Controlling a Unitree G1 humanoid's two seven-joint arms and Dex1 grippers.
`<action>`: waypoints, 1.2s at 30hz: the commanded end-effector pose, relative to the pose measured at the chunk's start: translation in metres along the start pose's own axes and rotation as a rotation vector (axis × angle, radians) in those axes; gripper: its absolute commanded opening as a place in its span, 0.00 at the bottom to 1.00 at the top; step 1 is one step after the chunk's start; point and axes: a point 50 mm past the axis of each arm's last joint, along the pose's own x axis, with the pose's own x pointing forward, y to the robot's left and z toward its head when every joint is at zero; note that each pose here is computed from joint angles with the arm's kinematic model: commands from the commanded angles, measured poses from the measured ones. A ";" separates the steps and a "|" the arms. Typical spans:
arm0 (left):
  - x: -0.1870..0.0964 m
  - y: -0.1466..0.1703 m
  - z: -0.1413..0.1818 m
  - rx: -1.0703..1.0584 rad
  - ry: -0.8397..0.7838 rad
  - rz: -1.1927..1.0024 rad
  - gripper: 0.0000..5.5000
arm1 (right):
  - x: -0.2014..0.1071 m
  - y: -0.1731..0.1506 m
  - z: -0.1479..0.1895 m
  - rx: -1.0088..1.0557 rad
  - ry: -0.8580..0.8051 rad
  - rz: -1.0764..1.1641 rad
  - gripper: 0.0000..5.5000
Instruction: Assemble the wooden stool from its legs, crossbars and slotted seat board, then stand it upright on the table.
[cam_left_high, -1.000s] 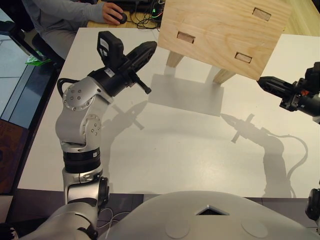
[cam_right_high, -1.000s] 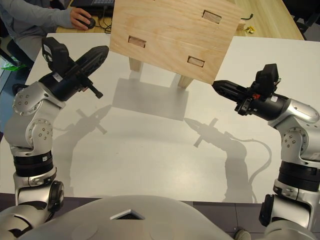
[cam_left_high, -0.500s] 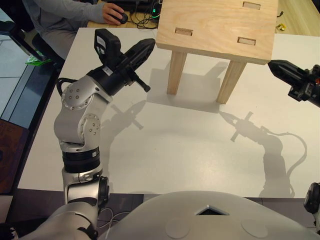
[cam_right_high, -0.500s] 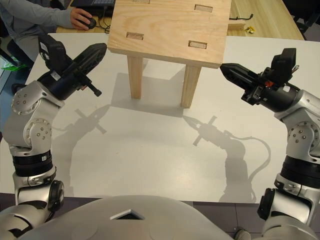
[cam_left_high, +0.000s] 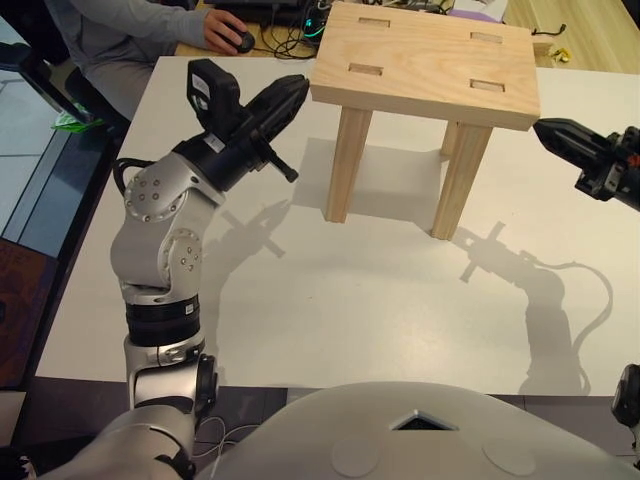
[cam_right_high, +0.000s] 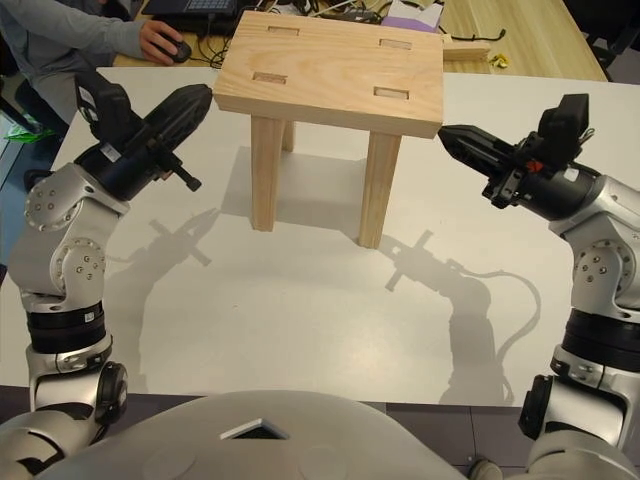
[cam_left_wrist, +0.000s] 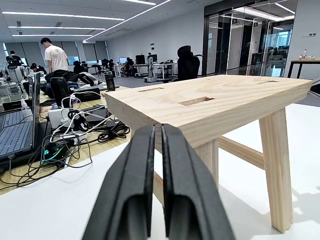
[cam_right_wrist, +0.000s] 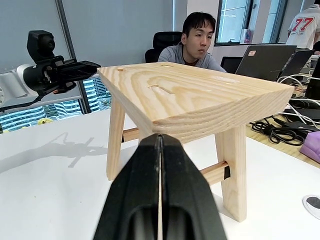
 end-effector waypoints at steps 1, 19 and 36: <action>-0.001 0.006 0.002 0.039 -0.033 0.054 0.13 | -0.034 -0.011 -0.002 0.024 -0.037 -0.154 0.00; -0.012 0.014 -0.145 0.088 0.217 0.721 0.13 | -0.003 -0.036 -0.168 -0.025 0.182 -1.050 0.00; -0.002 0.021 -0.131 0.091 0.125 0.709 0.13 | 0.011 -0.041 -0.162 -0.035 0.111 -1.051 0.00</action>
